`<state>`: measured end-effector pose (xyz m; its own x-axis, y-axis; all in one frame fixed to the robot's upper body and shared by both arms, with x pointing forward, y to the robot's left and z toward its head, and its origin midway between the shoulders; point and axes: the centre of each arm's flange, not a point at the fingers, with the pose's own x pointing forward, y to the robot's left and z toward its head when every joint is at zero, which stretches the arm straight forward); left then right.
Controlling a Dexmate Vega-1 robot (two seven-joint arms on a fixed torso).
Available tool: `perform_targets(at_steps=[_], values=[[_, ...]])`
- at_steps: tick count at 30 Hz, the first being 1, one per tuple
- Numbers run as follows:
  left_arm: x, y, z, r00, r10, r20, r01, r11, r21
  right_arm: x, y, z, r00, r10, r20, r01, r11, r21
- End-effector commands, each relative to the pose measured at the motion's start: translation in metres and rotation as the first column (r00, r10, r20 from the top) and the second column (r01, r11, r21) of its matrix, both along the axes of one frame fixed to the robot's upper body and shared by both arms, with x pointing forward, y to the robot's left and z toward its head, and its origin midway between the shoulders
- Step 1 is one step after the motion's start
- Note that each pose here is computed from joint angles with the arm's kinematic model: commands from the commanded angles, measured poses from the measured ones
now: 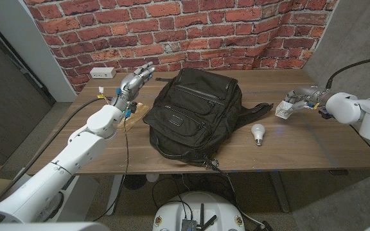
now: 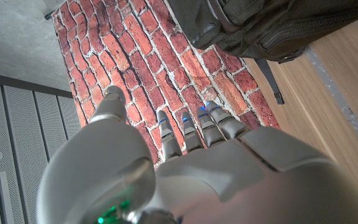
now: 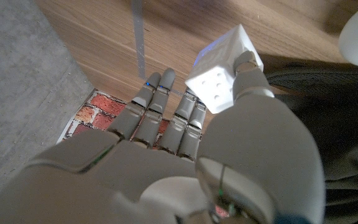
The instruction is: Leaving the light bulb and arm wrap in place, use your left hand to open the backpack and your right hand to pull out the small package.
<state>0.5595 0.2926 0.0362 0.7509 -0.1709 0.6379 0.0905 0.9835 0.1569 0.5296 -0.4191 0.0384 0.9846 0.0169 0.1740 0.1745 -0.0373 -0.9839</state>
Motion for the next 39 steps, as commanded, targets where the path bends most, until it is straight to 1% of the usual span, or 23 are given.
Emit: perform_targets(at_steps=[1, 8, 18, 27, 39], values=[[0.008, 0.005, -0.008, 0.999, 0.051, 0.002, -0.051, 0.996, -0.071, 0.016, 0.000, -0.006, 0.999, -0.027, -0.043, 0.026, 0.999, -0.041], [0.014, 0.010, -0.014, 0.997, 0.072, -0.007, -0.072, 0.992, -0.105, 0.022, 0.002, -0.008, 0.998, -0.039, -0.053, 0.036, 0.997, -0.065], [0.019, 0.020, -0.018, 0.995, 0.095, -0.010, -0.095, 0.984, -0.154, 0.030, 0.004, -0.014, 0.995, -0.061, -0.076, 0.054, 0.995, -0.089], [0.021, 0.027, -0.020, 0.993, 0.118, -0.014, -0.119, 0.977, -0.179, 0.034, 0.004, -0.016, 0.992, -0.083, -0.092, 0.072, 0.991, -0.114], [0.020, 0.035, -0.023, 0.989, 0.144, -0.027, -0.147, 0.969, -0.198, 0.037, 0.007, -0.017, 0.988, -0.095, -0.120, 0.080, 0.988, -0.129]])
